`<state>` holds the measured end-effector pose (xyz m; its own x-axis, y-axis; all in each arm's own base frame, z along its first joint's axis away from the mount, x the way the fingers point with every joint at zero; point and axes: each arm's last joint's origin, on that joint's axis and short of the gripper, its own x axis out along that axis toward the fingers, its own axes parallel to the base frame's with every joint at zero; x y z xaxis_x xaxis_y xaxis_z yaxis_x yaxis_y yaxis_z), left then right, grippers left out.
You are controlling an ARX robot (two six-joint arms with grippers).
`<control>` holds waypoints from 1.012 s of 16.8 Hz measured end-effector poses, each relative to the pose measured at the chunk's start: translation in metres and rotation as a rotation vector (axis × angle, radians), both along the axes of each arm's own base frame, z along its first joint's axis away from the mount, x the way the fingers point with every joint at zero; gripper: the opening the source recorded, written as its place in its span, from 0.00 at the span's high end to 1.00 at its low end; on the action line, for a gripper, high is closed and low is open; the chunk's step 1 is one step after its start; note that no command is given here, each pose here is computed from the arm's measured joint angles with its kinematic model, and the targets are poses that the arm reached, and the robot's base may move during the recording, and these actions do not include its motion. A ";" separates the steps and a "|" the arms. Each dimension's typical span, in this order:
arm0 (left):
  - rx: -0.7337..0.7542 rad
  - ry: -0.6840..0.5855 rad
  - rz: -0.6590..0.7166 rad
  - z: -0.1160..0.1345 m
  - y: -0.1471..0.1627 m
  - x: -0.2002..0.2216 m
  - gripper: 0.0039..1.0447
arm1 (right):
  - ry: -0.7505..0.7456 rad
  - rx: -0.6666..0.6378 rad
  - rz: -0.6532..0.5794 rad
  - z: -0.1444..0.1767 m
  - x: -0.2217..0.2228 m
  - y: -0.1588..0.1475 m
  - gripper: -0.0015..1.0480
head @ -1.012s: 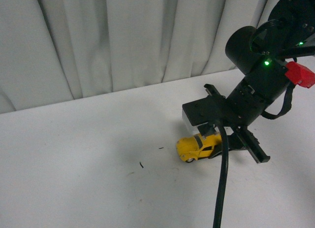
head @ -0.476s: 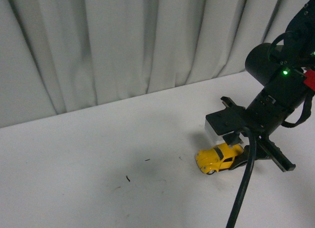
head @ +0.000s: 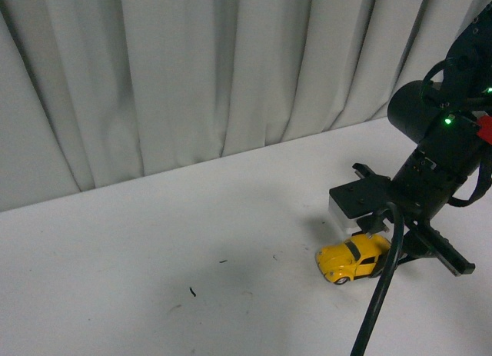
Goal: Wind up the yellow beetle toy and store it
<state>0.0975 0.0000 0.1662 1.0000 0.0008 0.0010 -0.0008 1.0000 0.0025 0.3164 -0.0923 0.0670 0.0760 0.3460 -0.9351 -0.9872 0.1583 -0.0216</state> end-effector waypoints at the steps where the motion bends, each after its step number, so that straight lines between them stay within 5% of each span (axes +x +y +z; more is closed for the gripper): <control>1: 0.000 0.000 0.000 0.000 0.000 0.000 0.06 | 0.000 -0.001 0.001 0.000 0.000 0.000 0.60; 2: 0.000 0.000 0.000 0.000 0.000 0.000 0.06 | 0.000 -0.001 0.004 0.000 0.000 0.000 0.57; 7: 0.000 0.000 0.000 0.000 0.000 0.000 0.06 | 0.022 -0.022 0.011 -0.001 -0.001 0.002 0.07; 17: 0.000 0.000 0.000 0.000 0.000 0.000 0.06 | 0.021 -0.022 0.025 -0.001 0.000 0.006 0.06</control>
<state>0.0975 0.0000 0.1661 1.0000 0.0004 0.0006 -0.0004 1.0000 0.0025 0.3168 -0.0859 0.0659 0.0479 0.3265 -0.9440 -0.9911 0.1332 -0.0042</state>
